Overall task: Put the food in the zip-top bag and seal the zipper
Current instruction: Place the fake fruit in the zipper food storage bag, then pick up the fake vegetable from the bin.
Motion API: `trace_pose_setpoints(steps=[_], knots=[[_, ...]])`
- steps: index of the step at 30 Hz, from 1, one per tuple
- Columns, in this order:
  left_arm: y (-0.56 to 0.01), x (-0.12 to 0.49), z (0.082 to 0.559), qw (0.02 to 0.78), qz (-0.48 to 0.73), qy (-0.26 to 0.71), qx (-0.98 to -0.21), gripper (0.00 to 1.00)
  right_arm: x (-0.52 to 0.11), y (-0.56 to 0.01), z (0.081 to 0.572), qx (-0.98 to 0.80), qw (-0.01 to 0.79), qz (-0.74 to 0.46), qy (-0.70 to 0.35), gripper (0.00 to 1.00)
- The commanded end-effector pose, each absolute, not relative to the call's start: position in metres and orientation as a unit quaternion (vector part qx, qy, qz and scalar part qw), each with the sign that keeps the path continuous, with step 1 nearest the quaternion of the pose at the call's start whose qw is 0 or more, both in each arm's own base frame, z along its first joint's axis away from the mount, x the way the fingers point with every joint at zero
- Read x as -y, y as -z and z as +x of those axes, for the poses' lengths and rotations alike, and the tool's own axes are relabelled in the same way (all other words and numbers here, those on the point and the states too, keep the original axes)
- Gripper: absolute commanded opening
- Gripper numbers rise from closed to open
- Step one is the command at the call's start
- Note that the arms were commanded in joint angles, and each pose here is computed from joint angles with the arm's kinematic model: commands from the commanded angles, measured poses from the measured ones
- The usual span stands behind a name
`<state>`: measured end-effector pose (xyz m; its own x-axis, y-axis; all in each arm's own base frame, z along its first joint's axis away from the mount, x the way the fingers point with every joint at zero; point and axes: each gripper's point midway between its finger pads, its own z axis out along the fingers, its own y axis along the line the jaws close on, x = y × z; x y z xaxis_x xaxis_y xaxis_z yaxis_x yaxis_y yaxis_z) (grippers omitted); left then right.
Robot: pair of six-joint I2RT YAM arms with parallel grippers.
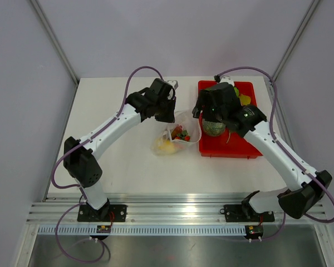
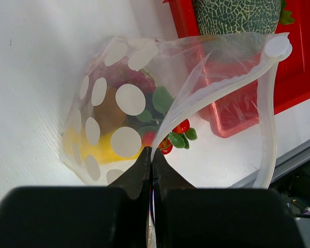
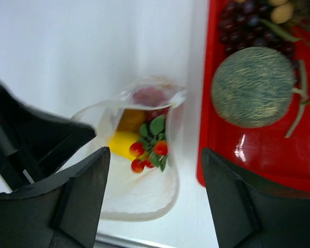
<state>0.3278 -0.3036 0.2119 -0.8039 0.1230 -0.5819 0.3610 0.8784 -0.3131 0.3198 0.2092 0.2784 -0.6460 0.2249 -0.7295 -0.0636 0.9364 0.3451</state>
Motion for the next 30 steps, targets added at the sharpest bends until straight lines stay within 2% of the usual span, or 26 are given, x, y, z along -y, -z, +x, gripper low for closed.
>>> trace_pose_setpoints(steps=[1, 5, 10, 18, 23, 27, 30], knots=[[-0.245, 0.307, 0.331, 0.320, 0.129, 0.243, -0.906, 0.00, -0.137, -0.294, 0.335, -0.870, 0.472, 0.116, -0.085, 0.77], [-0.246, 0.305, 0.331, 0.323, 0.127, 0.243, -0.906, 0.00, -0.065, -0.253, 0.353, -0.873, 0.445, 0.196, -0.046, 0.71], [-0.243, 0.303, 0.331, 0.319, 0.127, 0.245, -0.907, 0.00, -0.007, -0.186, 0.378, -0.885, 0.390, 0.253, 0.009, 0.73], [-0.237, 0.299, 0.331, 0.314, 0.130, 0.238, -0.910, 0.00, 0.023, -0.111, 0.422, -0.901, 0.343, 0.262, 0.041, 0.83], [-0.232, 0.295, 0.332, 0.308, 0.130, 0.232, -0.914, 0.00, 0.041, -0.088, 0.439, -0.905, 0.327, 0.269, 0.048, 0.88], [-0.232, 0.291, 0.332, 0.309, 0.128, 0.227, -0.914, 0.00, 0.045, -0.065, 0.450, -0.909, 0.309, 0.274, 0.045, 0.88], [-0.231, 0.290, 0.332, 0.308, 0.129, 0.225, -0.915, 0.00, 0.045, -0.060, 0.455, -0.908, 0.313, 0.276, 0.037, 0.84]])
